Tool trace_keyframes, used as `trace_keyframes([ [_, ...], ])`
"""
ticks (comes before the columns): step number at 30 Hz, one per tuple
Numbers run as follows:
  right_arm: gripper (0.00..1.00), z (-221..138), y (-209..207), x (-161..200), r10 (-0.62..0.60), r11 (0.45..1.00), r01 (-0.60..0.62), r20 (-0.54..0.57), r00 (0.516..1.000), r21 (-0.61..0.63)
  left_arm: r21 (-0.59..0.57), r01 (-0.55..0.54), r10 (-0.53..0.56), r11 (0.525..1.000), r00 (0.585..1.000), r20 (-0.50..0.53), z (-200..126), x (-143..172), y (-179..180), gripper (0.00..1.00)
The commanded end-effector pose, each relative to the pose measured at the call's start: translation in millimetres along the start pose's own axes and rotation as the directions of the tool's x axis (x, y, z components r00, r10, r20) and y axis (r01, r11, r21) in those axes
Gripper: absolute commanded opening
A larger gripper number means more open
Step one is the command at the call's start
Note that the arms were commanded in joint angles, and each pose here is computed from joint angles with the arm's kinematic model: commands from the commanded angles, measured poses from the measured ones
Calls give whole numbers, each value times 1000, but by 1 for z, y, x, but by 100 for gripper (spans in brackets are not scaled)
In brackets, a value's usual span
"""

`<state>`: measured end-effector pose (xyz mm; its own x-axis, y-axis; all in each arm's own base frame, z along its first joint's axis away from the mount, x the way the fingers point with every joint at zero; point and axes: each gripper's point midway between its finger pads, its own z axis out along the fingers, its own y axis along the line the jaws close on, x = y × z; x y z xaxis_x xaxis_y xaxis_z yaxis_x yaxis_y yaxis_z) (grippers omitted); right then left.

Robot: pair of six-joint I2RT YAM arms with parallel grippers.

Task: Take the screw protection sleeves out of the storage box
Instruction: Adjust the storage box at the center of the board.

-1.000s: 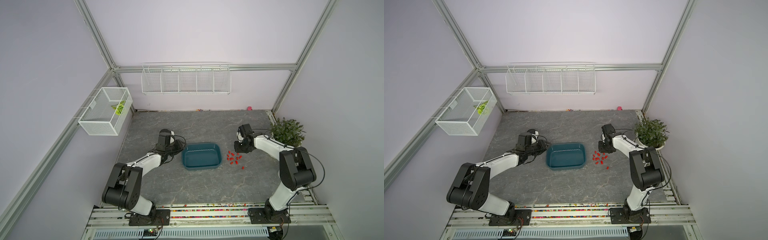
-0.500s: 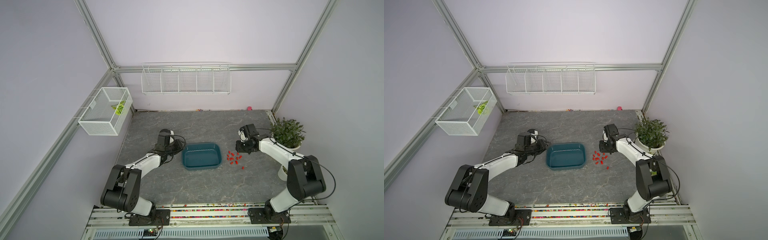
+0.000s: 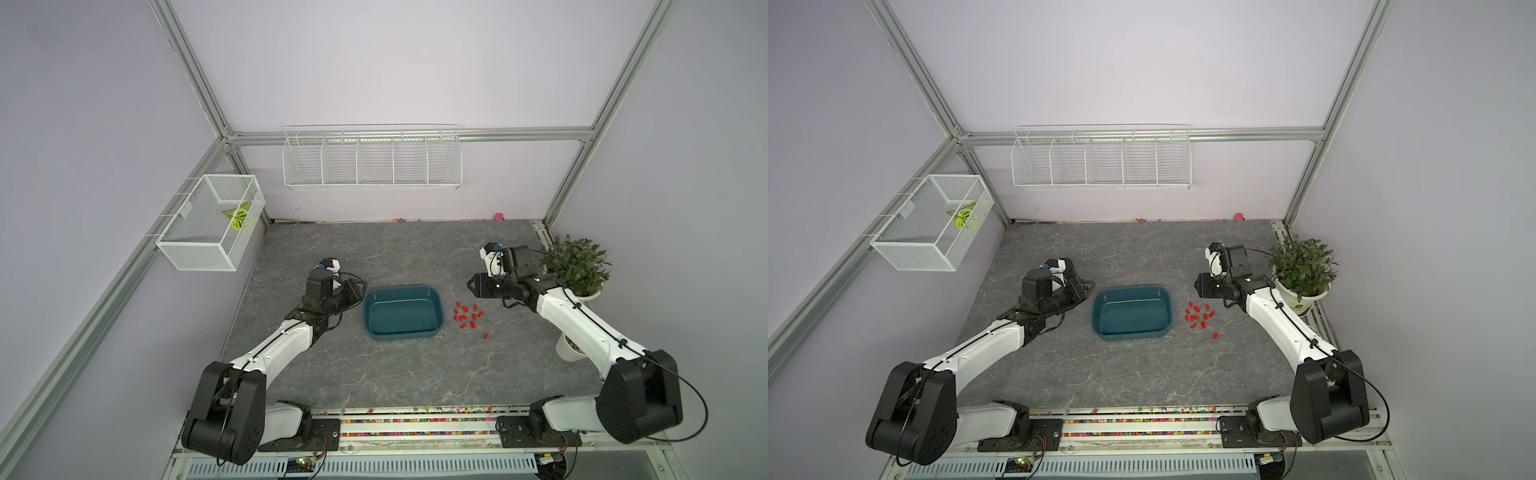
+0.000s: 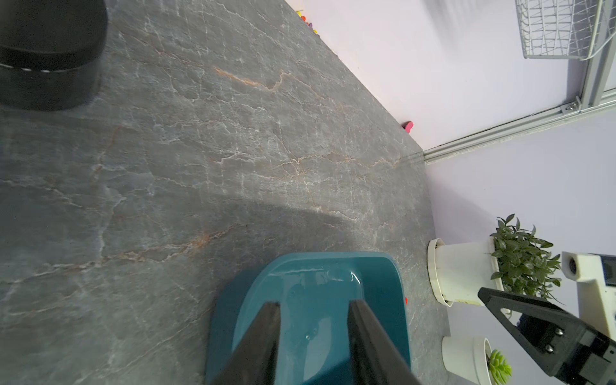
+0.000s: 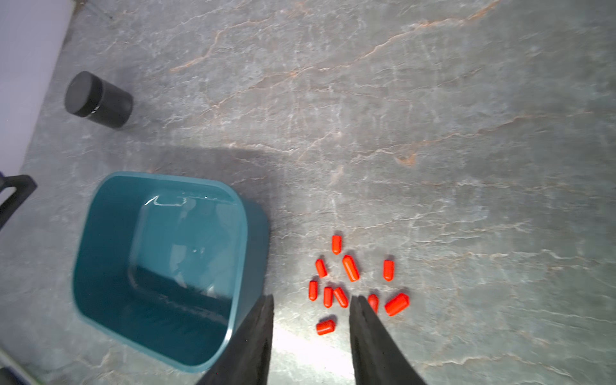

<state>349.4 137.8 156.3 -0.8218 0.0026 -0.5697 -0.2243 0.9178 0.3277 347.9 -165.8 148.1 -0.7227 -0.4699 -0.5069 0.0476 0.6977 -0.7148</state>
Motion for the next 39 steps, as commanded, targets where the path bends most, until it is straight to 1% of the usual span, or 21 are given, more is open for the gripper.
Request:
trace_keyframes([
  [1, 42, 10, 12, 3, -15, 999, 14, -27, 1000, -50, -75, -24, 28, 997, 999, 46, -20, -5, 8, 41],
  [5, 42, 10, 15, 3, -29, 998, 28, -15, 999, -53, -125, -53, 67, 991, 991, 114, -51, -11, 8, 42],
  [7, 42, 9, 17, 3, -36, 998, 35, -17, 999, -59, -151, -69, 89, 986, 988, 127, -60, -10, 13, 42],
  [10, 42, 10, 20, 5, -44, 997, 43, -25, 999, -68, -206, -70, 90, 976, 992, 93, -69, -3, 21, 41],
  [12, 43, 11, 22, 7, -44, 997, 42, -30, 999, -72, -210, -67, 79, 975, 996, 49, -72, 4, 20, 41],
  [17, 43, 17, 35, 16, -50, 995, 46, -45, 998, -85, -174, -67, 47, 983, 992, -118, -65, 36, 21, 41],
  [20, 43, 17, 44, 17, -72, 995, 68, -56, 996, -79, -135, -50, 24, 990, 982, -189, -57, 55, 25, 41],
  [23, 43, 13, 51, 15, -83, 994, 79, -62, 995, -78, -107, -47, 20, 993, 970, -241, -52, 68, 27, 42],
  [29, 44, 9, 57, 16, -98, 993, 93, -71, 993, -67, -52, -53, 37, 997, 963, -267, -49, 73, 19, 45],
  [34, 44, 5, 58, 18, -101, 994, 97, -74, 992, -60, -117, -59, 20, 991, 952, -306, -36, 79, 37, 45],
  [39, 44, 2, 57, 19, -101, 994, 97, -80, 992, -50, -142, -63, 15, 988, 948, -318, -24, 81, 48, 45],
])
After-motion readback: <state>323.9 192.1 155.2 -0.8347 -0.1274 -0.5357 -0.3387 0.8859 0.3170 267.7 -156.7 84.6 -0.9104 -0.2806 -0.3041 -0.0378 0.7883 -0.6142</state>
